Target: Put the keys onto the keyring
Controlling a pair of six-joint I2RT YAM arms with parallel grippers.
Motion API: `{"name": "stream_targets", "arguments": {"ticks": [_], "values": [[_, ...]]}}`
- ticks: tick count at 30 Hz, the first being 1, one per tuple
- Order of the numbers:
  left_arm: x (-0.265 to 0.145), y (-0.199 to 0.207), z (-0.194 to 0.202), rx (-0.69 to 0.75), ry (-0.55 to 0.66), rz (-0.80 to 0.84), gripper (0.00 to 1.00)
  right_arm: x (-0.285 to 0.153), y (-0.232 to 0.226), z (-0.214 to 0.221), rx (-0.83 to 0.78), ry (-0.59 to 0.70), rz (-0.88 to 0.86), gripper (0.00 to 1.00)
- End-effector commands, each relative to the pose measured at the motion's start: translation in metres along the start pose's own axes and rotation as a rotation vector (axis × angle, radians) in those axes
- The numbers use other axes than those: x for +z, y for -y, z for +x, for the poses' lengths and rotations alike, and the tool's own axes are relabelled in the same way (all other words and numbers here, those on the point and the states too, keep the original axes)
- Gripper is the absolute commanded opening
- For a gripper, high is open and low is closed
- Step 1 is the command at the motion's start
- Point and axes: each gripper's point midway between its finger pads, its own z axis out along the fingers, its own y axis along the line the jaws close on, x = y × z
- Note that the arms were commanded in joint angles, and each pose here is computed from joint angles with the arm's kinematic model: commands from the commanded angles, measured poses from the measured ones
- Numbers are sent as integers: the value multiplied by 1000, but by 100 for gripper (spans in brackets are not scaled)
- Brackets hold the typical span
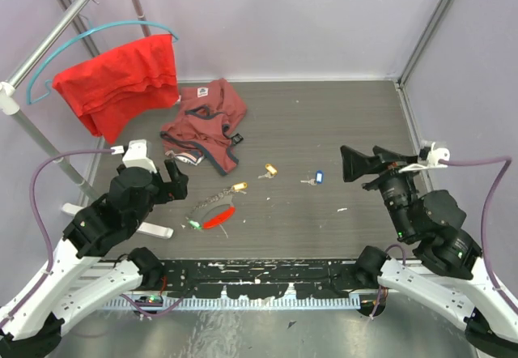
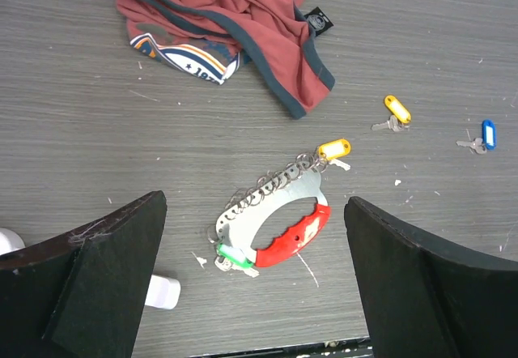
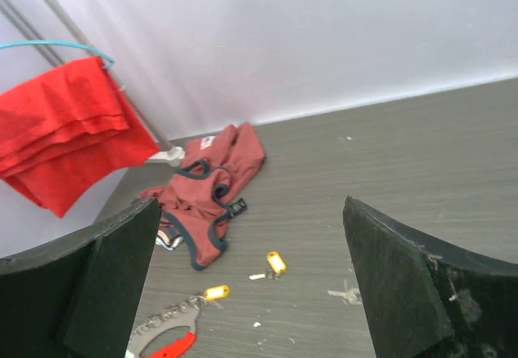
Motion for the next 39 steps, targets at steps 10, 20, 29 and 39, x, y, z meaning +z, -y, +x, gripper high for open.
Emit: {"name": "stream_targets", "arguments": {"ticks": [10, 20, 29, 39], "values": [[3, -6, 0, -3, 10, -40, 98, -3, 37, 27, -109, -59, 158, 100], [25, 5, 47, 25, -182, -41, 98, 7, 21, 68, -149, -206, 99, 100], [61, 35, 106, 95, -420, 21, 82, 18, 18, 131, -172, -426, 151, 100], [57, -17, 123, 12, -443, -313, 66, 21, 10, 195, -198, -647, 147, 85]]}}
